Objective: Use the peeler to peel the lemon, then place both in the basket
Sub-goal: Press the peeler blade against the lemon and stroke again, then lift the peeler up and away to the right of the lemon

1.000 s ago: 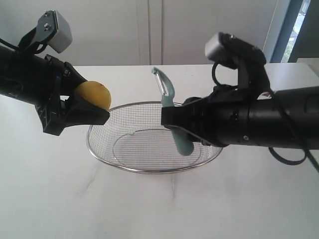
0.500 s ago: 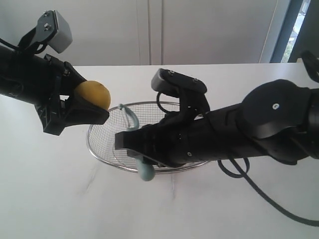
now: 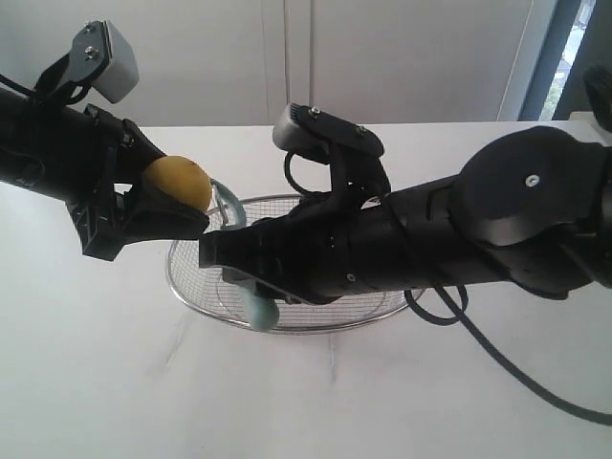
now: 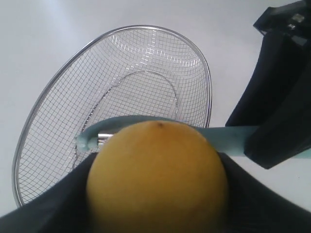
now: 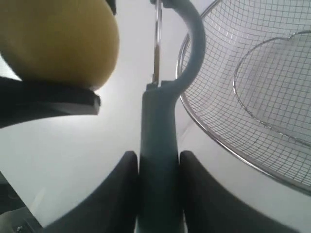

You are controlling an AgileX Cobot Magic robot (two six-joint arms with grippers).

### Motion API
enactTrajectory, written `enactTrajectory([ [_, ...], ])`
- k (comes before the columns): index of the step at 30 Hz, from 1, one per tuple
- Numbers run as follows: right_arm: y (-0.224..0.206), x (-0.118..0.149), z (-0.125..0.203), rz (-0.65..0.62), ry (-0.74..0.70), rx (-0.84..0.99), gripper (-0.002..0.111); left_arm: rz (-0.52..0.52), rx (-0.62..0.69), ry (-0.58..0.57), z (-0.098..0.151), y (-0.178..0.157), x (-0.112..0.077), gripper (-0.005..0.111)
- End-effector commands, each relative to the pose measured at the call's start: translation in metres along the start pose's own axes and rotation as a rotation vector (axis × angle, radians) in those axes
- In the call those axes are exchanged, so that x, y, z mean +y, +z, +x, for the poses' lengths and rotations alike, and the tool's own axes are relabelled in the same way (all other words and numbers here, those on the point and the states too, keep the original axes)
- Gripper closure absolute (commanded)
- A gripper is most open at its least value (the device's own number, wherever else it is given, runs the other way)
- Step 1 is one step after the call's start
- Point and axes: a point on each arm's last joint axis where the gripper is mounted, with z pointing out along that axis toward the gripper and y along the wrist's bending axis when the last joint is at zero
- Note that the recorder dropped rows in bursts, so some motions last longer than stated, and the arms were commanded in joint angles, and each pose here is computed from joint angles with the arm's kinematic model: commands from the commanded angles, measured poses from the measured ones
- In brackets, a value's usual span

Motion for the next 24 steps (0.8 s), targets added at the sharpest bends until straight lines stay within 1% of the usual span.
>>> enactTrajectory([
  [1,-0.013,0.008,-0.007,-0.027,-0.014,-0.049,0.108,0.015,-0.022,-0.024,-0.002,-0.001,-0.003,0.107],
  [16,-0.051,0.024,-0.016,-0.092,-0.076,-0.155,0.108,0.019,-0.022,-0.024,-0.002,-0.001,-0.003,0.107],
  [24,-0.089,0.033,-0.021,-0.114,-0.197,-0.236,0.108,0.019,-0.022,-0.024,-0.002,-0.001,-0.003,0.107],
])
